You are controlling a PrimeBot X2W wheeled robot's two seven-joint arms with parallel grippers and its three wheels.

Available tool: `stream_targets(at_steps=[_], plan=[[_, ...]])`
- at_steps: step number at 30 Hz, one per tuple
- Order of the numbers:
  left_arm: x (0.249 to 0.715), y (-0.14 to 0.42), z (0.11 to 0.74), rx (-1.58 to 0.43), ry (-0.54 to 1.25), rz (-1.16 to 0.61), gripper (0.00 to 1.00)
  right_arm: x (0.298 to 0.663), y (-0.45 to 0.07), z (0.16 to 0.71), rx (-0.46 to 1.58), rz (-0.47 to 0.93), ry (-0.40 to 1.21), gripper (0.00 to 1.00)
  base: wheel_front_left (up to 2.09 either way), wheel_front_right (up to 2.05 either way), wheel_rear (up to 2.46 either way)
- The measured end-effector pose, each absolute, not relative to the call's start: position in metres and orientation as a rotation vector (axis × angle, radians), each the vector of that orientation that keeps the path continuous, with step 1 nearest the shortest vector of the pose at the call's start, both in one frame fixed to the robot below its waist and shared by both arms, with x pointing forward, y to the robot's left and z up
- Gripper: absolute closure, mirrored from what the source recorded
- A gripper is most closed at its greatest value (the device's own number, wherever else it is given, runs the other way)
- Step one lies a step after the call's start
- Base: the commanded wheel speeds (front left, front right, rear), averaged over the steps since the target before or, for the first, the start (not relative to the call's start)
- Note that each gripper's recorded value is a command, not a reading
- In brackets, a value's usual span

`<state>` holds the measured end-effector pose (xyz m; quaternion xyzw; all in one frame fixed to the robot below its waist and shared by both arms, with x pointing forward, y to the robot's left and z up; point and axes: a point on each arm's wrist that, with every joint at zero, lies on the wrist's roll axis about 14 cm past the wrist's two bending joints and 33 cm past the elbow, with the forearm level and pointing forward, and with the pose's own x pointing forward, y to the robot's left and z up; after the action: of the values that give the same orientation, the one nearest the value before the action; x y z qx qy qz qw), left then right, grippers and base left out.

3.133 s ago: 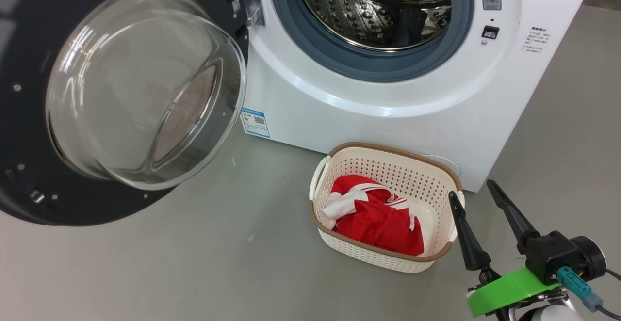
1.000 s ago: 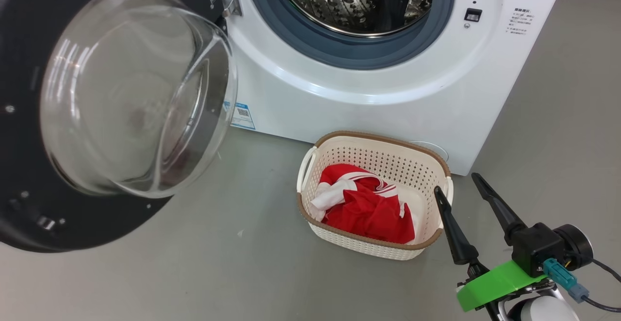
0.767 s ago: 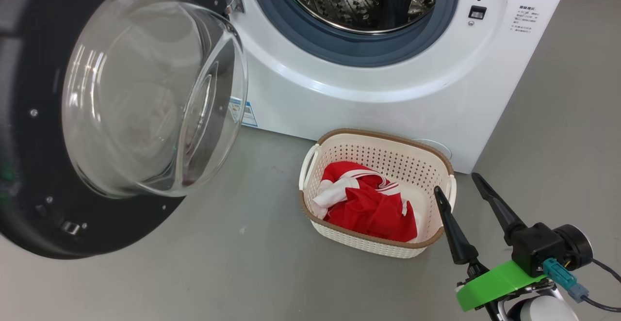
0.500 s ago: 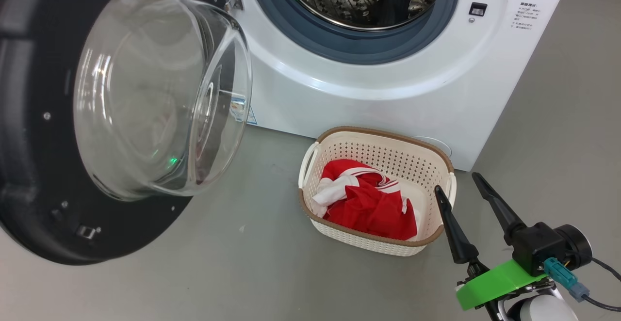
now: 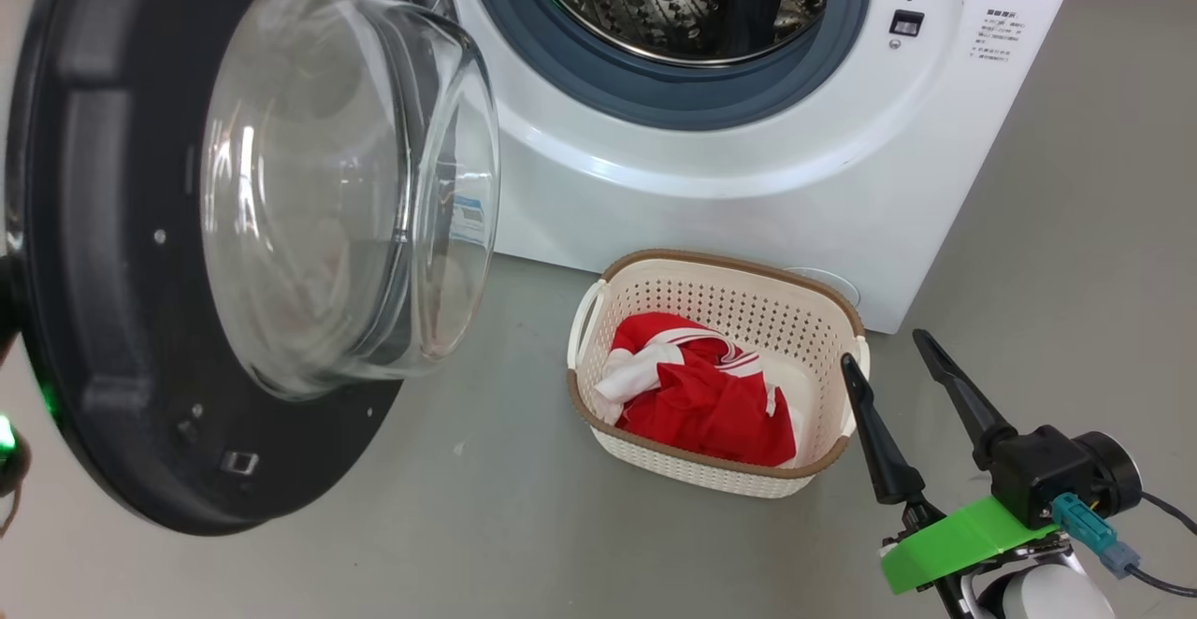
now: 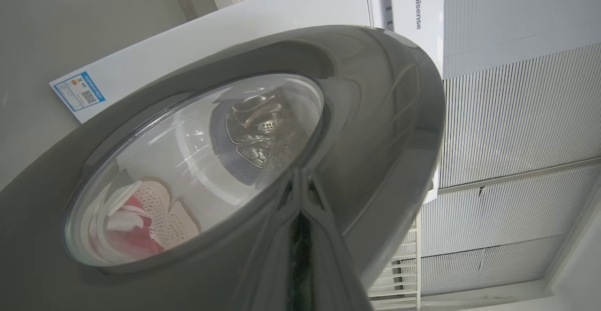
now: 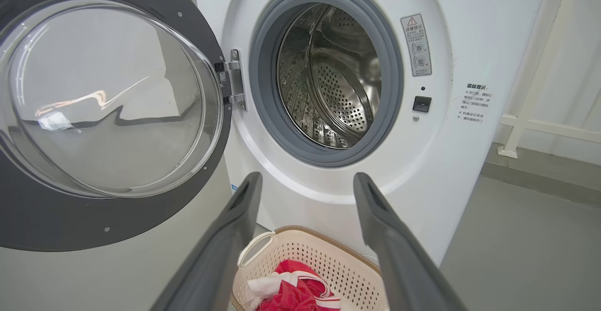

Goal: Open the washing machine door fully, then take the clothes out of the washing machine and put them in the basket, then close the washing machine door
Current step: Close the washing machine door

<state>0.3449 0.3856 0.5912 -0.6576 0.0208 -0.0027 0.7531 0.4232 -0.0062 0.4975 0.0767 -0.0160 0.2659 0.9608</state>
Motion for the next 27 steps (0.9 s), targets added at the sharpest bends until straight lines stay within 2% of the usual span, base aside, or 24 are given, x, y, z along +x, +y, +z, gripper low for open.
stream_targets(at_steps=[8, 27], plan=[[0.343, 0.371, 0.607, -1.480, 0.026, -0.059, 1.00, 0.421, -0.010, 0.498, 0.161, 0.529, -0.034, 0.00, 0.00, 0.00, 0.00], [0.365, 0.317, 0.607, -1.492, 0.127, -0.175, 1.00, 0.421, -0.030, 0.492, 0.178, 0.471, -0.021, 0.00, 0.00, 0.00, 0.00]])
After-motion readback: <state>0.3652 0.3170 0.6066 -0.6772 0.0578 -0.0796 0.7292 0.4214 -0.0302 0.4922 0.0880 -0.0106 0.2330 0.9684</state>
